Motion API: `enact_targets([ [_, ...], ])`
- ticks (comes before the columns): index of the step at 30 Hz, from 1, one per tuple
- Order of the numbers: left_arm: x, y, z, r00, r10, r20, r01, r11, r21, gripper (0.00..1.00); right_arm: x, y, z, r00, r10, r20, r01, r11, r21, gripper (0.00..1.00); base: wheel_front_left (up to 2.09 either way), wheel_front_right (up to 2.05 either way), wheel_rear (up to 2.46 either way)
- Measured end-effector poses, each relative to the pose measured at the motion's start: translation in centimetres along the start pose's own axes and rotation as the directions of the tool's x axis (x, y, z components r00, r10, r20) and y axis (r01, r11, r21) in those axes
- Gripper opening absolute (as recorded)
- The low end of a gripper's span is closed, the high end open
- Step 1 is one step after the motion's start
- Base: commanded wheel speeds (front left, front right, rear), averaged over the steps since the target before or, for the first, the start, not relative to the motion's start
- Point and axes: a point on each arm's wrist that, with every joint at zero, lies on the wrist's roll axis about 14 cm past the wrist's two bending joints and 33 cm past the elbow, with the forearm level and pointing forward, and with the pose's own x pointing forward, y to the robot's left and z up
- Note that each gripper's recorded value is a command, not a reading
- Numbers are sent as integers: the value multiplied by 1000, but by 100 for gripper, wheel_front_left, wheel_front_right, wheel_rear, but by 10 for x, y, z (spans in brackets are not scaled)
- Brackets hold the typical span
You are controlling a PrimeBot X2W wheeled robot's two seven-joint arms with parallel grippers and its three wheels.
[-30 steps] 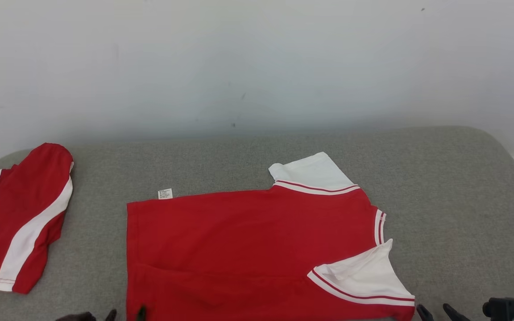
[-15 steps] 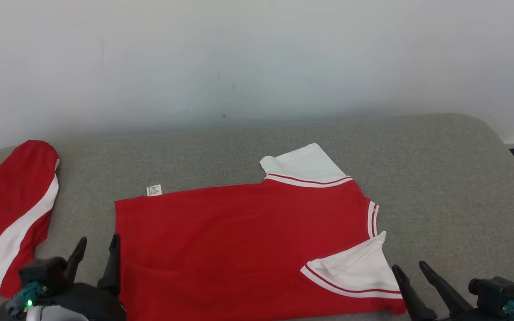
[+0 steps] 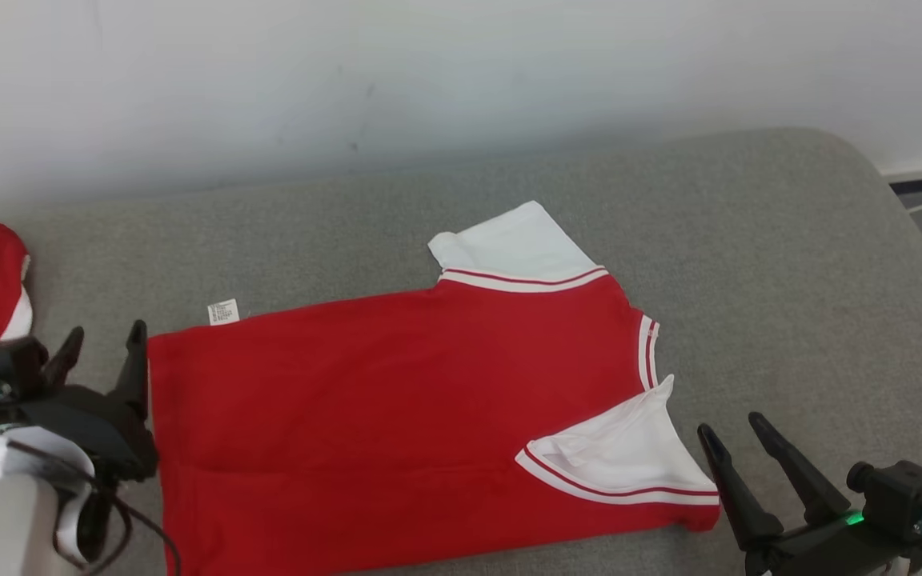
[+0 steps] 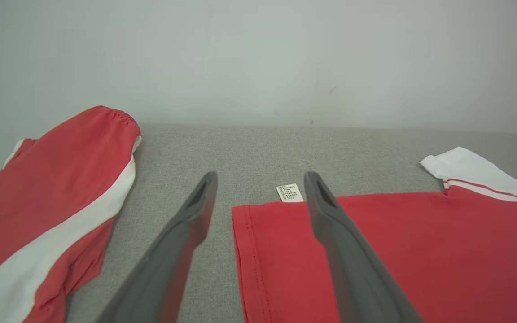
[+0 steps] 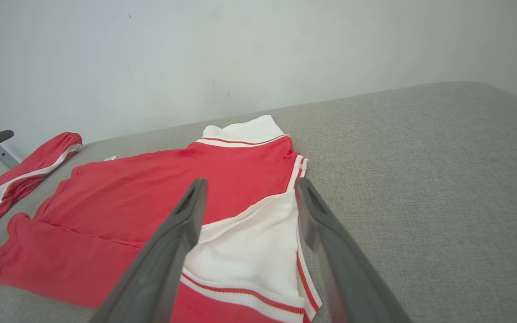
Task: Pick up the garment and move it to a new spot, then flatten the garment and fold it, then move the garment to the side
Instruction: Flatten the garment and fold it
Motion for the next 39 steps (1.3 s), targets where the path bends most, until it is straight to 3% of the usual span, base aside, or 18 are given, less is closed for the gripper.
enact_targets([
  [17,52,2,-80,936,-12,-353,6,1000,-17,100,13,-29,-1,996,-80,-24,79,996,-36,100,0,0,0],
  [32,77,3,-111,888,-7,-459,20,1000,23,100,14,-46,-11,988,-142,-63,140,989,-42,100,0,0,0],
  [33,78,4,-111,887,0,-462,13,1000,24,80,14,-47,-11,988,-143,-63,140,989,-42,100,0,0,0],
  [34,79,4,-111,885,3,-465,12,1000,29,50,15,-47,-11,988,-142,-64,139,989,-44,100,0,0,0],
  [35,79,6,-112,883,7,-469,10,999,34,11,15,-47,-11,988,-140,-64,138,989,-47,100,0,0,0],
  [36,79,9,-112,882,15,-472,1,999,33,11,15,-46,-11,988,-138,-64,135,990,-50,100,0,0,0],
  [37,79,11,-112,880,20,-475,-4,999,35,0,16,-46,-11,988,-138,-64,135,990,-50,100,0,0,0],
  [39,78,11,-112,878,22,-478,-6,999,35,0,17,-48,-10,988,-145,-61,142,988,-54,100,0,0,0],
])
